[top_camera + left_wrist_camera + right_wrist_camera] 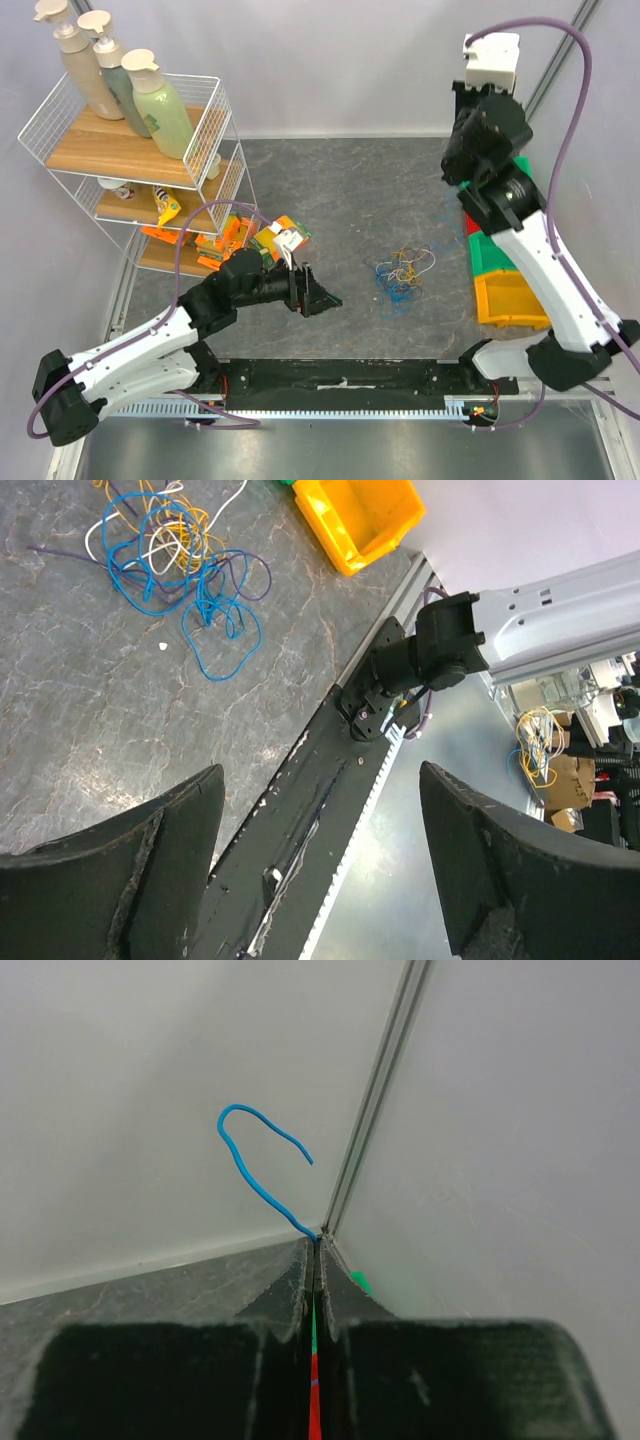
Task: Untangle the cables
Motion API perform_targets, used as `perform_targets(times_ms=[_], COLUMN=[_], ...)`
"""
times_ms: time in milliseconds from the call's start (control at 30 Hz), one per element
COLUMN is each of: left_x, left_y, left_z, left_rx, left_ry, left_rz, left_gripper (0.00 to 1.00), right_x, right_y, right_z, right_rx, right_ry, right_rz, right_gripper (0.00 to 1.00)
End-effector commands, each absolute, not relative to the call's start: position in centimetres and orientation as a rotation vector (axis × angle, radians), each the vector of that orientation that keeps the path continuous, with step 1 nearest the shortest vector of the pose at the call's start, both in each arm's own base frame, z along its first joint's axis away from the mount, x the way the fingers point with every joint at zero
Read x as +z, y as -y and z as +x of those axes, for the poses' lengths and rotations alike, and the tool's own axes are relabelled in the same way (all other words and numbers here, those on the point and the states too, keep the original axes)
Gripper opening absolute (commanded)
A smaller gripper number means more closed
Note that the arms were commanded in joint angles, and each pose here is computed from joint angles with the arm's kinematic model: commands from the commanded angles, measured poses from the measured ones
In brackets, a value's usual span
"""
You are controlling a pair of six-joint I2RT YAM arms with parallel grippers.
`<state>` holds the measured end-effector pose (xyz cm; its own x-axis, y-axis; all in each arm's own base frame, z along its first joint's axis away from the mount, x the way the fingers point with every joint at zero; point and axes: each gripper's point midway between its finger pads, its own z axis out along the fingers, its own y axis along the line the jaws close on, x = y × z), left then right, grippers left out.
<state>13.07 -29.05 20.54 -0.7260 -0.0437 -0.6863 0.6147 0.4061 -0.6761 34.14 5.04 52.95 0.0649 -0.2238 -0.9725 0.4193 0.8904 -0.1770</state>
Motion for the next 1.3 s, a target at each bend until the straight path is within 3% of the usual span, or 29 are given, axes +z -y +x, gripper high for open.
perform_targets(times_ms=[0,167,533,900,1267], left_x=[23.0,23.7,23.2,22.5,22.3], left_y=[29.4,30.1,30.6,31.5,31.4], left_z=[11.9,10.9,10.8,12.1,12.0], left_rx=[-1.422,-1.494,-1.483,-1.453,-1.449], left_ry=[-2.014,-2.032,-2.095,-2.121,-2.122], left_rz=[0.529,0.579,0.634,0.603,0.603], left_gripper=[0.85,0.85,0.85,0.85,0.85], right_x=[55.4,55.4,53.0,42.3,32.7], right_y=[-2.7,-0.4,10.8,15.4,15.3], right_z=[36.0,37.9,42.6,48.5,49.6], right_rx=[-0.400,-0.364,-0.390,-0.390,-0.275], right_ry=[-1.384,-1.392,-1.400,-1.575,-1.720], right_rz=[0.251,0.309,0.453,0.502,0.591], right_gripper=[0.00,0.00,0.00,0.00,0.00])
